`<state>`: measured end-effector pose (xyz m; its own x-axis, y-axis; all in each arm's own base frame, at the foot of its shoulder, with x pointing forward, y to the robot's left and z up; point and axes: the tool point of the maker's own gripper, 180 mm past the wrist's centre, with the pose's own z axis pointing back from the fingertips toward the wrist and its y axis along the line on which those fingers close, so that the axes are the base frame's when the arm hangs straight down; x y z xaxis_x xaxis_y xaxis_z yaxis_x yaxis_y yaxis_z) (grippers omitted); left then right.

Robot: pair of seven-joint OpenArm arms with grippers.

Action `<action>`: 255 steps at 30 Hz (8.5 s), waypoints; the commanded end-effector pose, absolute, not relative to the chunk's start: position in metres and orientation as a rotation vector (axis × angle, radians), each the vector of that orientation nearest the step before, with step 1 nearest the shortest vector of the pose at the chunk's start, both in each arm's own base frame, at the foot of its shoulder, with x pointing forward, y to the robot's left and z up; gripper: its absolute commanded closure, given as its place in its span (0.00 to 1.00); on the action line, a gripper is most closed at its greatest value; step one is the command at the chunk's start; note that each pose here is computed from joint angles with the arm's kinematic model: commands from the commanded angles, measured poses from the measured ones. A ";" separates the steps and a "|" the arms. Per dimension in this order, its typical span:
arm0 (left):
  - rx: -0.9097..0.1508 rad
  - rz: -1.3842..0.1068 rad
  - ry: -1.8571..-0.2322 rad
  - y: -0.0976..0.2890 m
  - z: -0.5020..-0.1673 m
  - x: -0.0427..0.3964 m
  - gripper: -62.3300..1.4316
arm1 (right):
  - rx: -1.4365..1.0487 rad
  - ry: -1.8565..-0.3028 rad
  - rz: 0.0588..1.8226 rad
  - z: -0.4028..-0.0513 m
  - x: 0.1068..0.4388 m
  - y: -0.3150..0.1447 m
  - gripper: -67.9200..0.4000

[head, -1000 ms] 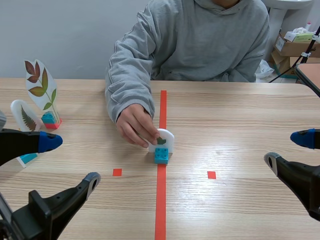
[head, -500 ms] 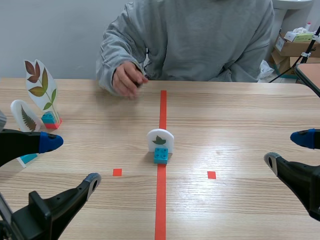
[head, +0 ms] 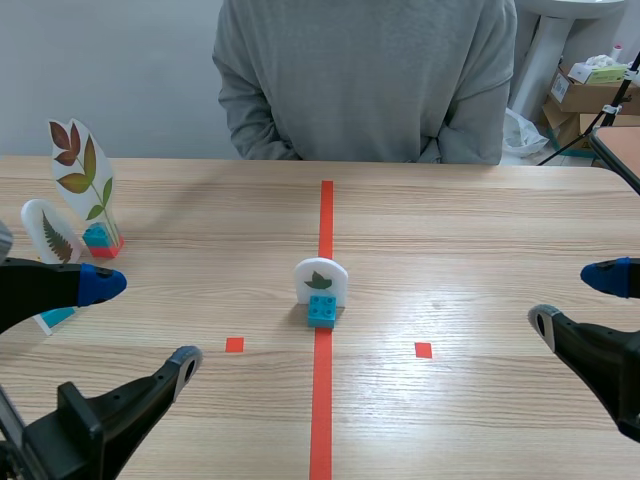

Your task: Do the leaf sorting experiment

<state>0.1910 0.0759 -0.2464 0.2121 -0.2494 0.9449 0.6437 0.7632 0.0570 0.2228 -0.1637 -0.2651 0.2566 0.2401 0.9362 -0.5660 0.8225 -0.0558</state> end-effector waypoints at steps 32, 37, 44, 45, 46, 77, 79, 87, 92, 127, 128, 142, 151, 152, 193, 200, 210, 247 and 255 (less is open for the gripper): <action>-0.405 -0.647 -1.234 0.072 -0.238 0.191 0.13 | 0.265 -1.186 0.592 -0.261 0.237 -0.168 0.39; -0.405 -0.647 -1.232 0.072 -0.239 0.191 0.13 | 0.222 -1.189 0.614 -0.255 0.253 -0.174 0.39; -0.404 -0.638 -1.233 0.072 -0.238 0.192 0.13 | 0.180 -1.154 0.648 -0.261 0.282 -0.183 0.39; -0.405 -0.635 -1.235 0.072 -0.238 0.192 0.13 | 0.180 -1.146 0.656 -0.263 0.286 -0.183 0.39; -0.405 -0.632 -1.236 0.072 -0.238 0.192 0.13 | 0.183 -1.133 0.669 -0.266 0.291 -0.182 0.39; -0.418 -0.548 -1.229 0.071 -0.242 0.186 0.13 | 0.381 -0.972 1.029 -0.329 0.360 -0.042 0.33; -0.419 -0.547 -1.224 0.071 -0.243 0.185 0.13 | 0.399 -0.965 1.029 -0.333 0.362 -0.034 0.33; -0.419 -0.547 -1.225 0.071 -0.243 0.185 0.13 | 0.435 -0.945 1.062 -0.344 0.363 -0.005 0.33; -0.419 -0.547 -1.225 0.071 -0.243 0.185 0.13 | 0.449 -0.929 1.058 -0.354 0.360 0.006 0.33; -0.419 -0.547 -1.225 0.071 -0.243 0.185 0.13 | 0.476 -0.986 0.997 -0.355 0.369 0.019 0.87; -0.419 -0.547 -1.225 0.071 -0.243 0.185 0.13 | 0.476 -0.985 0.997 -0.355 0.369 0.018 0.90; -0.419 -0.547 -1.225 0.071 -0.243 0.185 0.13 | 0.467 -1.009 0.966 -0.348 0.375 0.011 0.98; -0.420 -0.547 -1.226 0.071 -0.242 0.185 0.13 | 0.395 -1.071 0.795 -0.328 0.393 -0.047 0.98; -0.420 -0.547 -1.226 0.071 -0.242 0.185 0.13 | 0.386 -1.081 0.767 -0.325 0.396 -0.056 0.98; -0.419 -0.554 -1.226 0.071 -0.242 0.186 0.13 | -0.038 -0.987 -0.043 -0.355 0.305 -0.353 0.98; -0.419 -0.553 -1.226 0.071 -0.242 0.186 0.13 | -0.066 -0.970 -0.058 -0.360 0.300 -0.358 0.97; -0.419 -0.553 -1.226 0.071 -0.242 0.186 0.13 | -0.066 -0.979 -0.058 -0.358 0.300 -0.358 0.66; -0.419 -0.554 -1.226 0.071 -0.242 0.186 0.13 | 0.169 -1.178 0.414 -0.244 0.286 -0.263 0.26; -0.418 -0.554 -1.229 0.071 -0.242 0.187 0.13 | 0.259 -1.186 0.593 -0.221 0.287 -0.208 0.16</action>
<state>0.1867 0.0746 -0.2493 0.2501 -0.1915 0.9491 0.6016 0.7988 0.0027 0.2843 -0.2109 -0.2271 0.2669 0.2992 0.9161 -0.5461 0.8302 -0.1120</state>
